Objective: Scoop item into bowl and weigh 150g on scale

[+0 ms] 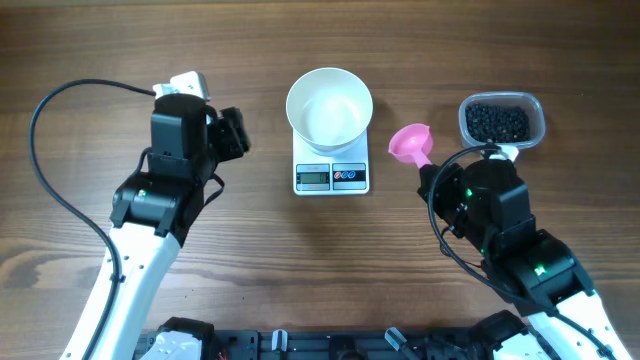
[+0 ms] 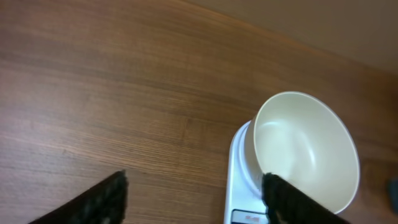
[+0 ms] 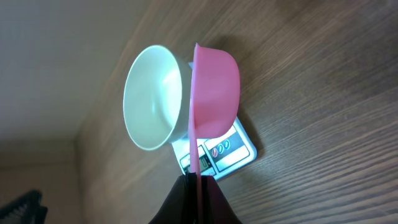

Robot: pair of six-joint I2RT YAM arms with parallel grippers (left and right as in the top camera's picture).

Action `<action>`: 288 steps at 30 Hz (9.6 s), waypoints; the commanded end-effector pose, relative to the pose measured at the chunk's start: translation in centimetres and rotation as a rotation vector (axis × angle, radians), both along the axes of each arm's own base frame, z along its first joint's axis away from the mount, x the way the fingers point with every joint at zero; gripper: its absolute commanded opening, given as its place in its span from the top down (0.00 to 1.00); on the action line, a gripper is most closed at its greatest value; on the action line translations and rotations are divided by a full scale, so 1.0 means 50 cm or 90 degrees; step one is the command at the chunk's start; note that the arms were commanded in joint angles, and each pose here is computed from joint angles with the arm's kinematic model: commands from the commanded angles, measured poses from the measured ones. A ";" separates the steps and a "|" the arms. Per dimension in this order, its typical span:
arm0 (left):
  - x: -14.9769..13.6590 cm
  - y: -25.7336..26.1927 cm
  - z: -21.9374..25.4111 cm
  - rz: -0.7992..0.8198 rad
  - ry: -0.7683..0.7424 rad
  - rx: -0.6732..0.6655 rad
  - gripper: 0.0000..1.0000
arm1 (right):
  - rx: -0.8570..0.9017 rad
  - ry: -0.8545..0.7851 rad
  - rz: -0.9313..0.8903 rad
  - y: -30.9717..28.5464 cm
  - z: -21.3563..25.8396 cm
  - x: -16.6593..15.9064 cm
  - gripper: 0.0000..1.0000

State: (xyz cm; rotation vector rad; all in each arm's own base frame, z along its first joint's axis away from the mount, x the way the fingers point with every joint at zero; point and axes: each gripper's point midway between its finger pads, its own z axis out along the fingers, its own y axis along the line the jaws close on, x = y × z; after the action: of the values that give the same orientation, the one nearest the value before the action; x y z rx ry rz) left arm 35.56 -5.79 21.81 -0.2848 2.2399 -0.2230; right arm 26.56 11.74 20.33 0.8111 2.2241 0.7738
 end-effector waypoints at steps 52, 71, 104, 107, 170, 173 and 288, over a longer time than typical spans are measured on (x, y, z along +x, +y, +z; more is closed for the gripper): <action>-0.222 -0.016 0.046 -0.251 0.061 0.113 0.00 | -0.316 -0.128 0.158 -0.102 0.045 -0.097 0.96; -0.248 -0.046 0.103 -0.579 0.036 0.258 0.00 | -0.314 -0.126 0.159 -0.101 0.044 -0.098 0.96; -0.246 -0.039 0.037 -0.614 0.143 0.233 0.00 | -0.314 -0.121 0.163 -0.100 0.040 -0.101 0.96; -0.244 -0.060 0.048 -0.633 0.114 0.204 0.00 | -0.314 -0.121 0.162 -0.100 0.041 -0.101 0.96; -0.244 -0.054 0.045 -0.627 0.122 0.213 0.00 | -0.594 0.197 0.071 -0.315 0.088 0.185 0.96; -0.244 -0.054 0.045 -0.627 0.122 0.213 0.00 | -0.591 0.204 0.064 -0.325 0.079 0.193 0.96; -0.244 -0.054 0.045 -0.627 0.122 0.213 0.00 | -0.198 0.356 0.120 -0.325 -0.163 0.227 0.96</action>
State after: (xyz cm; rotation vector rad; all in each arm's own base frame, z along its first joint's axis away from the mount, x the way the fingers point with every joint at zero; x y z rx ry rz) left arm 23.43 -8.30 23.50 1.0461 2.4016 -0.3120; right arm 37.56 -3.85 12.69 0.5814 2.8790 0.2398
